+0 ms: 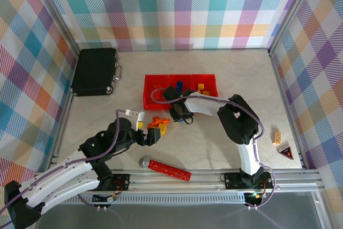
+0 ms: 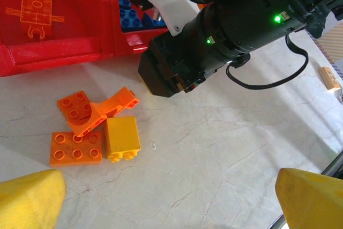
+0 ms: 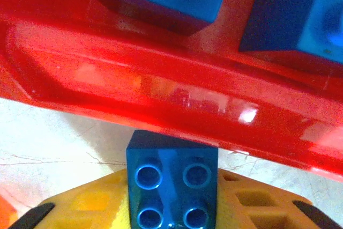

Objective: Sort the legos into containers by color
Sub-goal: Pick up the lego from the center of the table, then place the lego in the container.

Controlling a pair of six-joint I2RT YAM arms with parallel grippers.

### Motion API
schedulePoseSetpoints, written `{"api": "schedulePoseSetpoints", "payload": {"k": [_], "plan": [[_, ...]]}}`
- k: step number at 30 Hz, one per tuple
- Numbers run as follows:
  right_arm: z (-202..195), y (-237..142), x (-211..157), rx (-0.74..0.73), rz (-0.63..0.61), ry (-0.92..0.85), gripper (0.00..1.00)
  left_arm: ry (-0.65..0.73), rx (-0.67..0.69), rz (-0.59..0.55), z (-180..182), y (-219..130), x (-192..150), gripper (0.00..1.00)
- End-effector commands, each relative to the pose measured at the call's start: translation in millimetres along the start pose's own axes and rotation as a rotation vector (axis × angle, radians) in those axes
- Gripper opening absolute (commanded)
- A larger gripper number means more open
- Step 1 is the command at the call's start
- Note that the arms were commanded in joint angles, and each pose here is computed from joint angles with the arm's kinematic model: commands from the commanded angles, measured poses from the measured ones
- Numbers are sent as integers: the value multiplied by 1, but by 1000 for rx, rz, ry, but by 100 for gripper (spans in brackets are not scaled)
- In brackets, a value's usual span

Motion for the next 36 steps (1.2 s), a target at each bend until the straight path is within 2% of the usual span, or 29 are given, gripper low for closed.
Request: {"api": "schedulePoseSetpoints", "payload": {"k": [1,8,14,15,23,28,36], "plan": [[-7,-6,-5,-50,19,-11,33,-15,-8,-37,-2,-3,9,100],[-13,-36,-8,-21,-10,-8,27,-18,-10,-50,-2,-5,11,100],[-18,-81,-10,85,-71,13,26,-21,-3,-55,-2,-5,11,100],[-19,-89,-9,106,-87,17,25,-25,-15,-87,-3,-5,16,100],[-13,-138,11,215,-204,4,26,-25,-17,-90,-4,-4,18,100],[-12,-132,39,185,-225,-2,26,-25,-14,-85,-3,-6,15,100],[-8,-93,97,144,-207,-1,27,-27,15,-74,2,-17,9,100]]}}
Point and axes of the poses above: each hand's point on the last joint's axis, 136 mm out from that joint toward the fingers, its own y axis out along the fingers, its own z axis along the line the jaws close on, x = y × z, the point moved 9 cm from there along -y, back along the fingers, and after that the axes turned 7 degrees about y, right-handed, at the moved point
